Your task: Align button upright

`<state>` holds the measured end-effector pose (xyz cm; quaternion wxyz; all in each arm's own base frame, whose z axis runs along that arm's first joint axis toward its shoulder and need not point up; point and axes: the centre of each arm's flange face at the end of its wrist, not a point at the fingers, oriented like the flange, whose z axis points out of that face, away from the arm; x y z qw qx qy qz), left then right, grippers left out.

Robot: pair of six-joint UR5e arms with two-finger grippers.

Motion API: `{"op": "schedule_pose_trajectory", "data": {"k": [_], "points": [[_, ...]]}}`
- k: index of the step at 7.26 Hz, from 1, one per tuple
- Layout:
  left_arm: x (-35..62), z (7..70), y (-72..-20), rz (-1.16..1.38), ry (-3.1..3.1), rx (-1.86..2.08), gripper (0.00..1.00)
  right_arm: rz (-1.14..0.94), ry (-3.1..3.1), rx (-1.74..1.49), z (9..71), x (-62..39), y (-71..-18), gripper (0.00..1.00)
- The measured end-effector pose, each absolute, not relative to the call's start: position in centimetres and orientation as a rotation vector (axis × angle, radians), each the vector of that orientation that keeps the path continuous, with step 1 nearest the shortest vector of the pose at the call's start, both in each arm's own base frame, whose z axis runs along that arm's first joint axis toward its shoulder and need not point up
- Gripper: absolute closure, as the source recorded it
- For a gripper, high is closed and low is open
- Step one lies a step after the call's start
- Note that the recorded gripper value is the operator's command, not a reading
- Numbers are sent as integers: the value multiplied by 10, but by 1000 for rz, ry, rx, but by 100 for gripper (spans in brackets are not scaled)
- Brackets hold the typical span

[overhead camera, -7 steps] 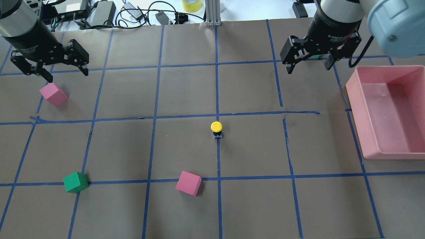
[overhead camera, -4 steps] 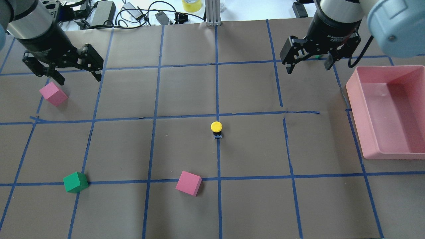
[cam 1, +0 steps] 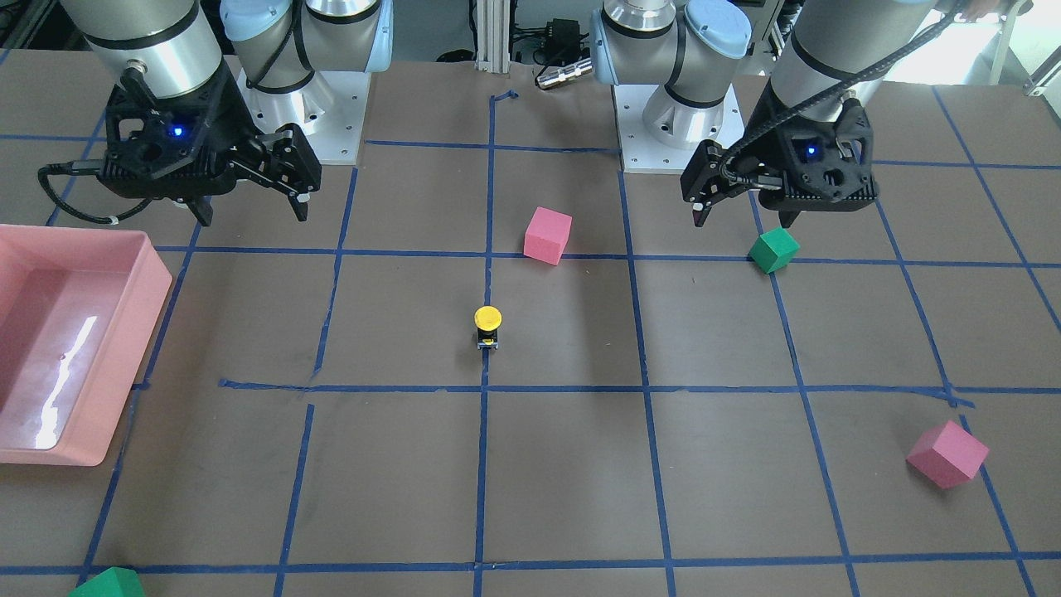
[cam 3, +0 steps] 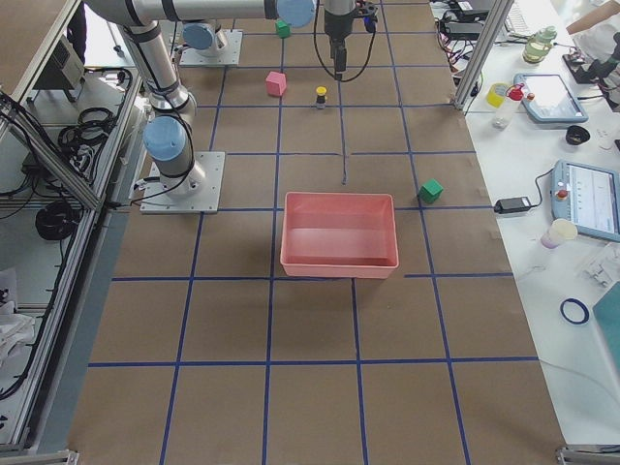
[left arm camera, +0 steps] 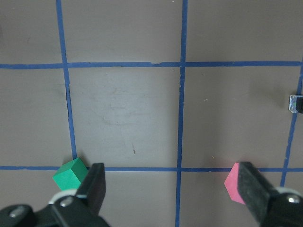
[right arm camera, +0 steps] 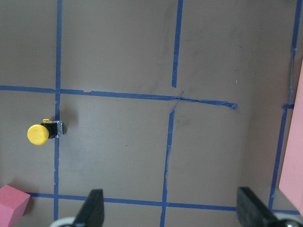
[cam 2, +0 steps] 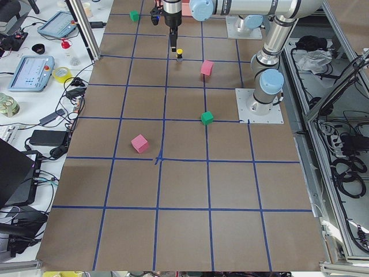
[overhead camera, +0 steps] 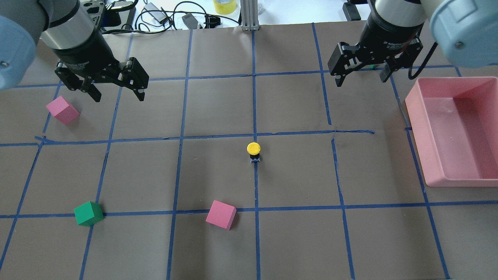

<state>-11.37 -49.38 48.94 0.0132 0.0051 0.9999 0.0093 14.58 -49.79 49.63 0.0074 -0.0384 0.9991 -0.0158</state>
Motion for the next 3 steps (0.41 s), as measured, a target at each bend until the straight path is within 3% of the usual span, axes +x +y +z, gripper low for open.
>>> {"op": "schedule_pose_trajectory", "data": {"k": [3], "points": [[-116,495,-488,49,3140,25,0,-66,3129,-125,497,145,-499,0]]}}
